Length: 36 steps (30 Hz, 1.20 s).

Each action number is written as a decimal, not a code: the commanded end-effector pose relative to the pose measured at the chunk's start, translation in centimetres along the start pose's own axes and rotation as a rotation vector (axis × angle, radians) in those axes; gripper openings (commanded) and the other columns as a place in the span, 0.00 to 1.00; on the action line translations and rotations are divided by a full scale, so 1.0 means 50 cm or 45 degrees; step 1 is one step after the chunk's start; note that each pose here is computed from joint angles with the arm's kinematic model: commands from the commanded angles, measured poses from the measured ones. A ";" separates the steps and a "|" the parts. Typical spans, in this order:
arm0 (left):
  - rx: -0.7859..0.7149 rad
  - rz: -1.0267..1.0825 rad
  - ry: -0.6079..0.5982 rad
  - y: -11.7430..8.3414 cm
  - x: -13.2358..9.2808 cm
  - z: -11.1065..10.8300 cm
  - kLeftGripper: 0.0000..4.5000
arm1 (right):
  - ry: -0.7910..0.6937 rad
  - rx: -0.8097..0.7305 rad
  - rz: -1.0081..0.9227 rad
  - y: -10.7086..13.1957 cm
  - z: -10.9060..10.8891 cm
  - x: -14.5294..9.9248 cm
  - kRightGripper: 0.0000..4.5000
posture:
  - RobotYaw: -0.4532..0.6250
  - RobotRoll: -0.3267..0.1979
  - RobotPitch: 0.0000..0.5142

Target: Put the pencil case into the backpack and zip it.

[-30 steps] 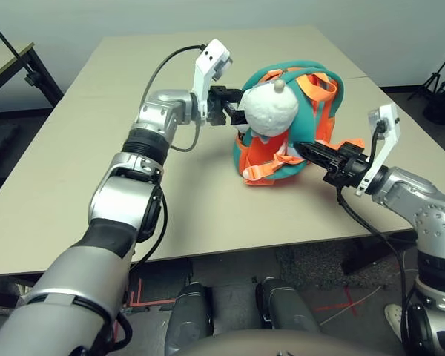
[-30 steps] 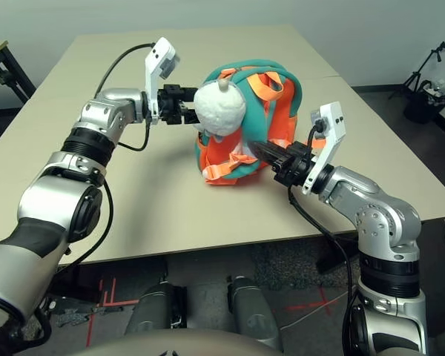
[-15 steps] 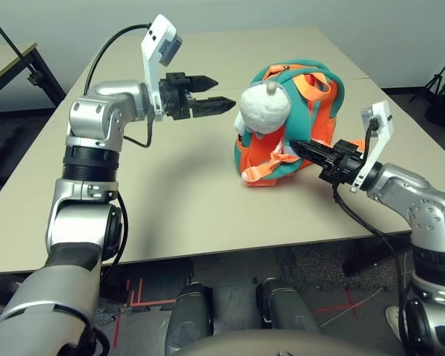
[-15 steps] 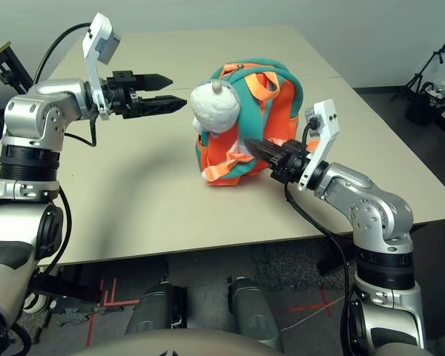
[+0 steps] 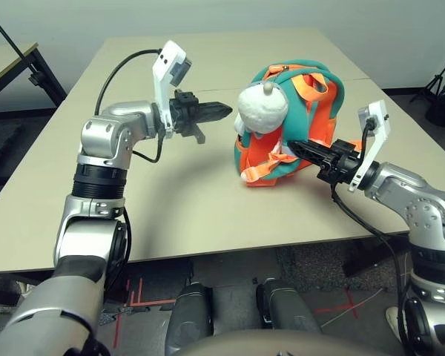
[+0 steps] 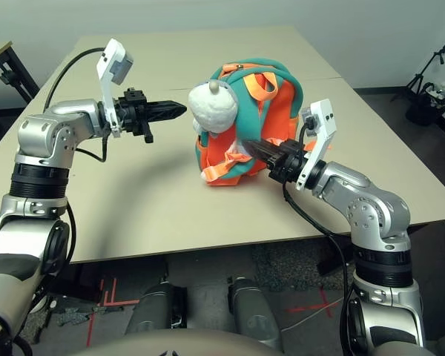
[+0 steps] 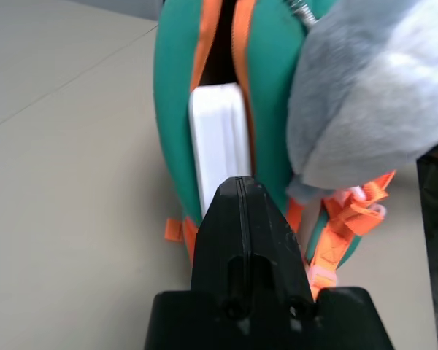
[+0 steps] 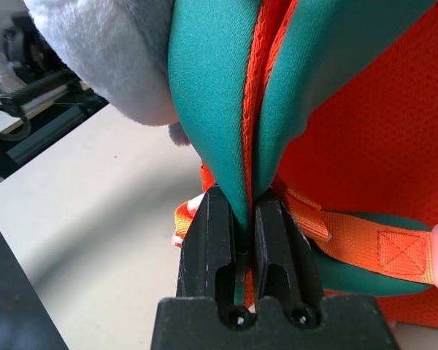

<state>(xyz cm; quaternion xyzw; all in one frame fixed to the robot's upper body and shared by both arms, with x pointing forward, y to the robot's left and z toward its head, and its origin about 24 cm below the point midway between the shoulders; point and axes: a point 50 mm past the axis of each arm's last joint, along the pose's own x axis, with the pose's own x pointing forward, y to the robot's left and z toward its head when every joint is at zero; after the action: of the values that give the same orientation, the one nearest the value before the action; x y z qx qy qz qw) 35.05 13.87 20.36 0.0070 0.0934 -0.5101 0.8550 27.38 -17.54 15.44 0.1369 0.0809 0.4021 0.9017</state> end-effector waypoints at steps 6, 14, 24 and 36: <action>-0.016 -0.001 0.009 0.000 0.027 -0.019 0.00 | -0.016 -0.006 0.047 0.015 -0.001 0.003 0.00 | 0.27 0.62 0.04; -0.026 0.000 0.009 0.005 0.042 -0.029 0.00 | -0.022 -0.006 0.047 0.019 -0.001 0.002 0.00 | 0.26 0.62 0.04; -0.040 0.005 -0.003 0.012 0.075 -0.038 0.00 | -0.033 -0.013 0.033 0.023 0.001 -0.004 0.00 | 0.22 0.62 0.04; -0.128 -0.050 -0.065 -0.003 0.165 -0.035 0.00 | -0.045 -0.015 0.016 0.026 0.001 -0.007 0.00 | 0.21 0.62 0.04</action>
<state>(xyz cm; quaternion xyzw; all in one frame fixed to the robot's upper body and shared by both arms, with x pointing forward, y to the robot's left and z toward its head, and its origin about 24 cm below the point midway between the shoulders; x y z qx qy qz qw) 38.53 8.00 17.38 -0.0606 0.0909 -0.5086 0.8541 26.70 -17.96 15.45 0.1380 0.0711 0.3784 0.9125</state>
